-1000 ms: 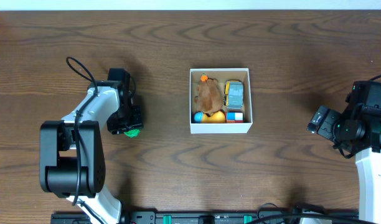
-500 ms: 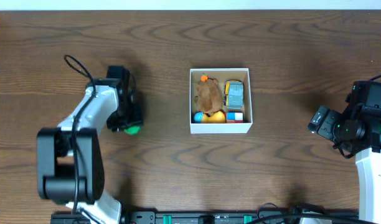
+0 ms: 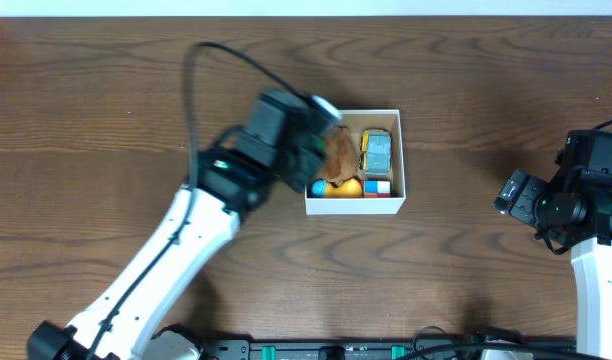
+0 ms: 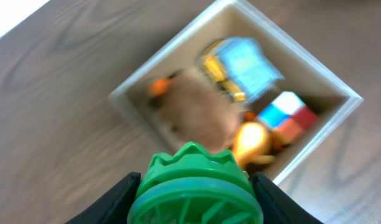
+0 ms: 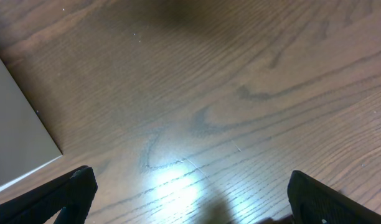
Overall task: Pack container
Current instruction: 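Carry the green lid into the box and release it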
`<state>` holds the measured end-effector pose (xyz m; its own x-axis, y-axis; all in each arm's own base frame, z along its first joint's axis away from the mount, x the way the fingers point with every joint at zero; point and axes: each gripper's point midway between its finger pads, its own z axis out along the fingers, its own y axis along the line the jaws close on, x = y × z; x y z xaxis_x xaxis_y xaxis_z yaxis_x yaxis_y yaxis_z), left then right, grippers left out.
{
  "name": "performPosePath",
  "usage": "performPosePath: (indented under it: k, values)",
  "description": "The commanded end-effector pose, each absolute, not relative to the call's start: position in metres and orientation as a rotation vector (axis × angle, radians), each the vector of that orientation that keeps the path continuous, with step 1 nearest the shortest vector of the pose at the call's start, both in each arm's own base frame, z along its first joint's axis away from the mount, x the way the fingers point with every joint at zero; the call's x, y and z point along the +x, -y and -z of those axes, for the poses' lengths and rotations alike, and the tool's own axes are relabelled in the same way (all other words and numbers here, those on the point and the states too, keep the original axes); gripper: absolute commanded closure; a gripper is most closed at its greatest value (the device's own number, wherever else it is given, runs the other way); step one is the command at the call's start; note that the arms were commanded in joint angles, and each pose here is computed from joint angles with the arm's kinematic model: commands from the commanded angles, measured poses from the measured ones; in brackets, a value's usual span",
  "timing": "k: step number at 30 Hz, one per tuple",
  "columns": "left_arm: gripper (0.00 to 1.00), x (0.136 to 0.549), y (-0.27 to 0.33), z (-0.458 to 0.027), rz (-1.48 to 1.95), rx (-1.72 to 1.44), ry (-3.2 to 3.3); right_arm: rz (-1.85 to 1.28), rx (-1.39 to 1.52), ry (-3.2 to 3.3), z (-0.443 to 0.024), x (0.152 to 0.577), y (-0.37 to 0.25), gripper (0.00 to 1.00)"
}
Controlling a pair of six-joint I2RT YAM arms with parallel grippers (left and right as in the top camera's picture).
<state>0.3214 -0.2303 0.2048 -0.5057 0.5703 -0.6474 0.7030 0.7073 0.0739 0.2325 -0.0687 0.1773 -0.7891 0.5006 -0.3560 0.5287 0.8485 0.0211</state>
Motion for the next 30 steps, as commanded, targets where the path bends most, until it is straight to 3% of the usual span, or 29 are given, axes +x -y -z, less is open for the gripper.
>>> performPosePath:
  k: [1, 6, 12, 15, 17, 21, 30]
  values:
    - [0.94, 0.313, 0.258, -0.187, 0.23, 1.187, -2.174, 0.114, 0.759, -2.684, -0.176, 0.231, 0.069, 0.01]
    - [0.93, 0.305, 0.276, -0.154, 0.235, 1.275, -2.22, 0.114, 0.759, -2.685, -0.176, 0.231, 0.069, 0.01]
    - [0.49, 0.306, 0.277, -0.137, 0.227, 1.295, -2.261, 0.114, 0.759, -2.685, -0.176, 0.231, 0.069, 0.01]
    - [0.41, 0.308, 0.276, -0.138, 0.226, 1.29, -2.259, 0.114, 0.759, -2.685, -0.176, 0.231, 0.069, 0.01]
    - [0.21, 0.31, 0.275, -0.138, 0.218, 1.281, -2.259, 0.114, 0.759, -2.685, -0.176, 0.231, 0.069, 0.01]
    - [0.09, 0.316, 0.27, -0.139, 0.21, 1.258, -2.266, 0.114, 0.759, -2.685, -0.176, 0.231, 0.069, 0.01]
    - [0.07, 0.331, 0.239, -0.16, 0.216, 1.038, -2.332, 0.113, 0.759, -2.686, -0.176, 0.231, 0.069, 0.01]
